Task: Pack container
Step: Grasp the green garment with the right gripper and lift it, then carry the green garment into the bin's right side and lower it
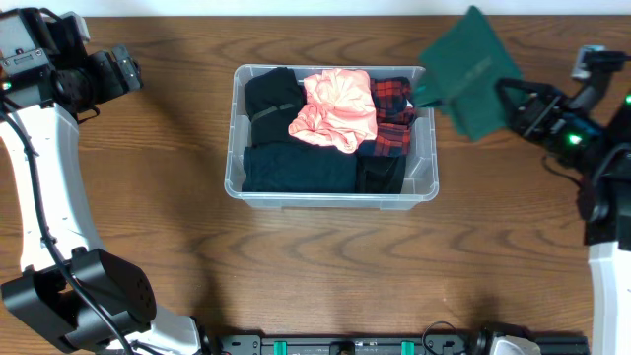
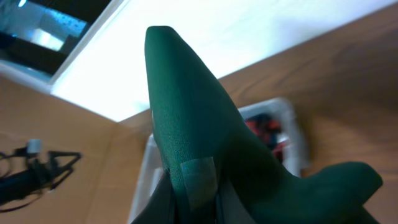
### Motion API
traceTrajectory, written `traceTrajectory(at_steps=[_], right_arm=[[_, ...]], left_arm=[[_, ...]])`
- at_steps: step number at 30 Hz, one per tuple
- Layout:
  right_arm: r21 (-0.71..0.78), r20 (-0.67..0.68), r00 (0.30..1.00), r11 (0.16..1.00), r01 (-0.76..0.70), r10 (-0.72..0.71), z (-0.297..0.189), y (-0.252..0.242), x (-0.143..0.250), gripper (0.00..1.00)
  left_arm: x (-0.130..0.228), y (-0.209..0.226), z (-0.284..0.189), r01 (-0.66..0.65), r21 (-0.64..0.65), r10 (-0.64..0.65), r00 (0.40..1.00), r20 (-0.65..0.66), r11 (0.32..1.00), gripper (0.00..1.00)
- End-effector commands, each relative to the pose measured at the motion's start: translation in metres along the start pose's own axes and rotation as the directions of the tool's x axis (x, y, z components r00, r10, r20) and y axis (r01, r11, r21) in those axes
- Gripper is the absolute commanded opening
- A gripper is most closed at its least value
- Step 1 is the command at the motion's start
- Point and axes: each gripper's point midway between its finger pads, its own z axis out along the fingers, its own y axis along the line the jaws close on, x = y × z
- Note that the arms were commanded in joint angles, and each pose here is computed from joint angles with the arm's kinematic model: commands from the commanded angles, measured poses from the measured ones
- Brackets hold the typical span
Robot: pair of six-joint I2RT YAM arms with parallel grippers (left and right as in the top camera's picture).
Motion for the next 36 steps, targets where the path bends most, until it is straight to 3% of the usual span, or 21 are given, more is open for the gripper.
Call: traceTrajectory(at_steps=[1,12,24,29,32,34,36], right_arm=[[0.045,0.031,0.992,0.991,-0.124,0.122,0.009,0.011,0.007,0.01],[0.163,0.057,0.97,0.957,-0.241,0.235,0.049,0.037,0.057,0.01],[0.362,0.033,0.924,0.857,-0.366,0.38,0.079,-0.016,0.12,0.01],[0.335,-0.012,0.907,0.856,-0.393,0.421,0.094,-0.029,0.144,0.01],[0.244,-0.077,0.931,0.912,-0.329,0.357,0.102,-0.013,0.146,0.01],[0.153,-0.098,0.965,0.962,-0.225,0.241,0.105,0.006,0.139,0.12],[0.093,-0.08,0.983,0.983,-0.157,0.165,0.101,0.02,0.129,0.33]], left_arm=[[-0.001,-0.003,-0.003,-0.014,0.012,0.014,1.0,0.005,1.0,0.98],[-0.001,-0.003,-0.003,-0.014,0.012,0.014,1.0,0.005,1.0,0.98],[-0.001,-0.003,-0.003,-0.014,0.012,0.014,1.0,0.005,1.0,0.98],[-0.001,-0.003,-0.003,-0.014,0.012,0.014,1.0,0.005,1.0,0.98],[-0.001,-0.003,-0.003,-0.014,0.012,0.014,1.0,0.005,1.0,0.98],[-0.001,-0.003,-0.003,-0.014,0.012,0.014,1.0,0.005,1.0,0.98],[-0.001,-0.003,-0.003,-0.014,0.012,0.014,1.0,0.005,1.0,0.98]])
